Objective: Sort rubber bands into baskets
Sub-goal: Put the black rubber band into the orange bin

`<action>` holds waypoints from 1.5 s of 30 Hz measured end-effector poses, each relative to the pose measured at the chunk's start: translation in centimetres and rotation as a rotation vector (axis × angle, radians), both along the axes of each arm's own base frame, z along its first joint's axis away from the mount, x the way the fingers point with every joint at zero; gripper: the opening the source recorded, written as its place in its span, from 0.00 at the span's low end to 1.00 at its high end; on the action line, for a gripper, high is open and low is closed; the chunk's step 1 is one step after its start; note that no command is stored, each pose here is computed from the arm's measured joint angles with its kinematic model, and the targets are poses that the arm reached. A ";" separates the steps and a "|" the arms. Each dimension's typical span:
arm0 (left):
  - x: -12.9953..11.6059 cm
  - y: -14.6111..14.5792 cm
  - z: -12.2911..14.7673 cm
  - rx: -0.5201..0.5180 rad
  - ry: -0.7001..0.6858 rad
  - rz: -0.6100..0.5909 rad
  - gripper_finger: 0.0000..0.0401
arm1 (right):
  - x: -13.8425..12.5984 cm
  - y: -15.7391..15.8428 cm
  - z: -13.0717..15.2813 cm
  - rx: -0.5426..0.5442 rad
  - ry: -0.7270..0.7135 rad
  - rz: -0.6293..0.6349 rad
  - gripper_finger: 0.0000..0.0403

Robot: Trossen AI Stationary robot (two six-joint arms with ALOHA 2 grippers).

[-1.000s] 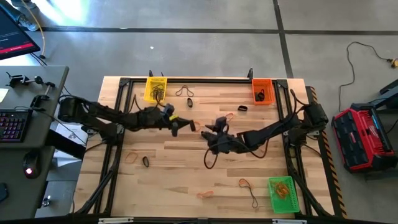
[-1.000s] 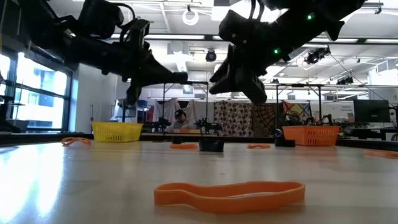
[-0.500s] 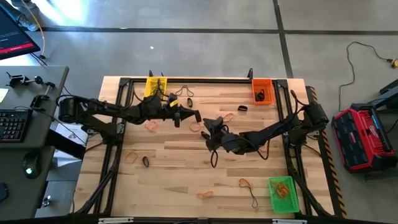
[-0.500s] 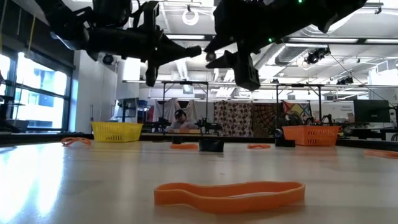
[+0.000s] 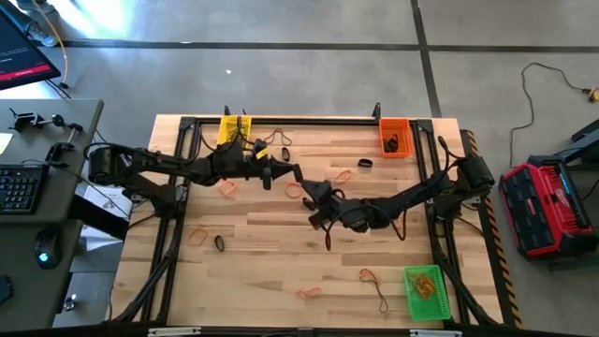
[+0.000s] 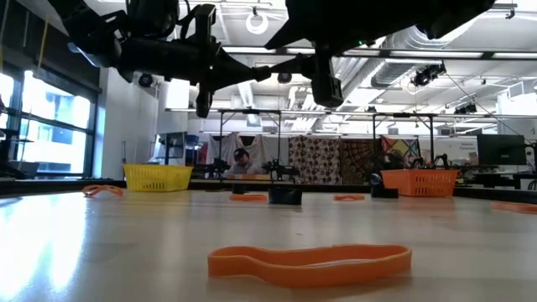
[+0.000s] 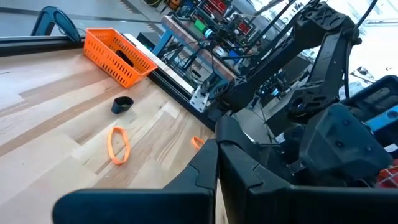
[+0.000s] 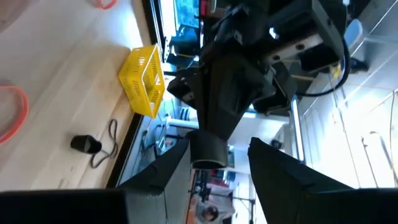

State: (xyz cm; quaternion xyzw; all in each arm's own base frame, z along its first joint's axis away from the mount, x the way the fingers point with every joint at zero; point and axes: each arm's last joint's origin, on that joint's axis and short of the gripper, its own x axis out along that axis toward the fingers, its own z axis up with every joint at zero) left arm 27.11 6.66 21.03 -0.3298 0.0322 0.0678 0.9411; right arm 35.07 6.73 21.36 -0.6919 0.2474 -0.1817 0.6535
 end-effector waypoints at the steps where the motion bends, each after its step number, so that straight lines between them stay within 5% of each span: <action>1: 0.0 0.0 0.0 -0.001 0.000 0.000 0.00 | 0.0 0.0 0.0 -0.005 0.004 0.005 0.38; 22: 0.1 -0.6 0.2 -0.026 -0.019 -0.054 0.00 | 0.5 -1.5 -0.2 -0.037 0.049 0.067 0.38; 26: 0.2 -0.7 0.2 -0.026 -0.017 -0.053 0.00 | 0.5 -1.4 -0.1 -0.031 0.042 0.100 0.30; 32: 0.2 -0.7 0.0 -0.002 -0.005 -0.056 0.00 | 0.5 -1.5 -0.1 0.009 0.011 0.069 0.04; 45: 0.2 -0.8 -0.2 0.124 0.024 -0.086 0.09 | 0.5 -1.5 0.0 0.124 -0.079 0.035 0.01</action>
